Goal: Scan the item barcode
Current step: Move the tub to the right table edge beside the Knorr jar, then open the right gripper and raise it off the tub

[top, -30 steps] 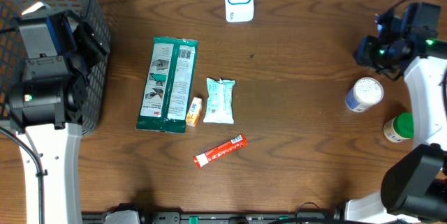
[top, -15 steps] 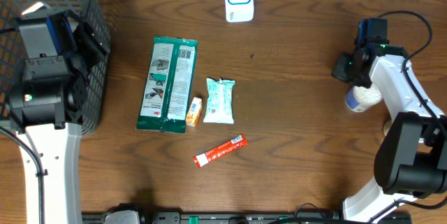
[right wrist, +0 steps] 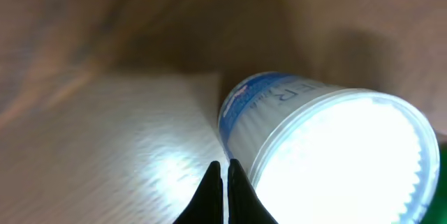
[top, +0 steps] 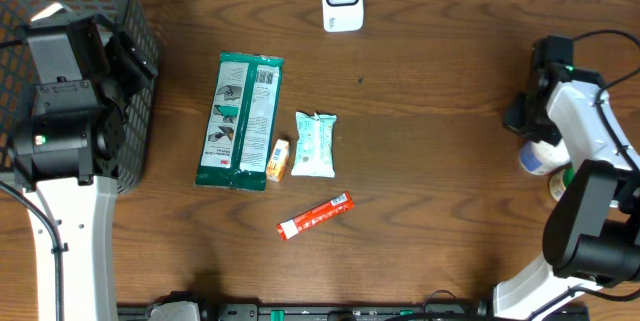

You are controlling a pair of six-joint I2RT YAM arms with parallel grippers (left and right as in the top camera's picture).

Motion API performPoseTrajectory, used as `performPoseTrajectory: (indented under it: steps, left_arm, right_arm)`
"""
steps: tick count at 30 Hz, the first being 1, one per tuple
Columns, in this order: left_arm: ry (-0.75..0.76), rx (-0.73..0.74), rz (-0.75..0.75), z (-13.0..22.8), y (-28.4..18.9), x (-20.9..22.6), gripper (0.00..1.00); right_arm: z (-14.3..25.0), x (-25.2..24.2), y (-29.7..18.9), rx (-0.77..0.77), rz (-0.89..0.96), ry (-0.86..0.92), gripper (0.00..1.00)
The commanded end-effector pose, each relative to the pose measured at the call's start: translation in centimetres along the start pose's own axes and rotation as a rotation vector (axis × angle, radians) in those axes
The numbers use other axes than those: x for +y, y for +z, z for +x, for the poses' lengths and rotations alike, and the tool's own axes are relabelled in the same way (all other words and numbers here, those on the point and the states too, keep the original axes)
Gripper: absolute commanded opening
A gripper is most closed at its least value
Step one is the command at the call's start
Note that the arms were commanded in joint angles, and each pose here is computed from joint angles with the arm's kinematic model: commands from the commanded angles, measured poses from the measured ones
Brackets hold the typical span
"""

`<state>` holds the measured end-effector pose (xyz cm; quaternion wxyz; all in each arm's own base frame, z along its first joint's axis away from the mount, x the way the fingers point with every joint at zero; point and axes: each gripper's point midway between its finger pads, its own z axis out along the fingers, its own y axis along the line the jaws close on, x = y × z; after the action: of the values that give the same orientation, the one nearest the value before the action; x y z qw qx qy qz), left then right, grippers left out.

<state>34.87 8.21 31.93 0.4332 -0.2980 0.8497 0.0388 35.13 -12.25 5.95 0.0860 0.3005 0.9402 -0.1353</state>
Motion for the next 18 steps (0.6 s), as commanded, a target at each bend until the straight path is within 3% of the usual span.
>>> performPoseTrajectory:
  steps: [1, 10, 14, 16, 18]
  left_arm:
    - [-0.001, -0.007, -0.009, -0.2, -0.1, 0.2, 0.84]
    - [-0.001, -0.007, -0.009, -0.2, -0.1, 0.2, 0.84]
    - [-0.001, -0.007, -0.009, -0.2, -0.1, 0.2, 0.84]
    - [-0.001, -0.007, -0.009, -0.2, -0.1, 0.2, 0.84]
    - [-0.001, -0.007, -0.009, -0.2, -0.1, 0.2, 0.84]
  right_arm:
    - [-0.6, -2.1, -0.1, -0.013, 0.053, 0.050, 0.01]
    - [-2.1, -3.0, -1.2, -0.029, 0.046, 0.076, 0.01]
    - [-2.7, -0.6, -3.5, -0.023, -0.117, -0.012, 0.02]
    - [-3.0, 1.5, -5.5, -0.030, -0.256, -0.083, 0.09]
    - [-2.6, 4.1, -8.3, -0.038, -0.436, -0.157, 0.27]
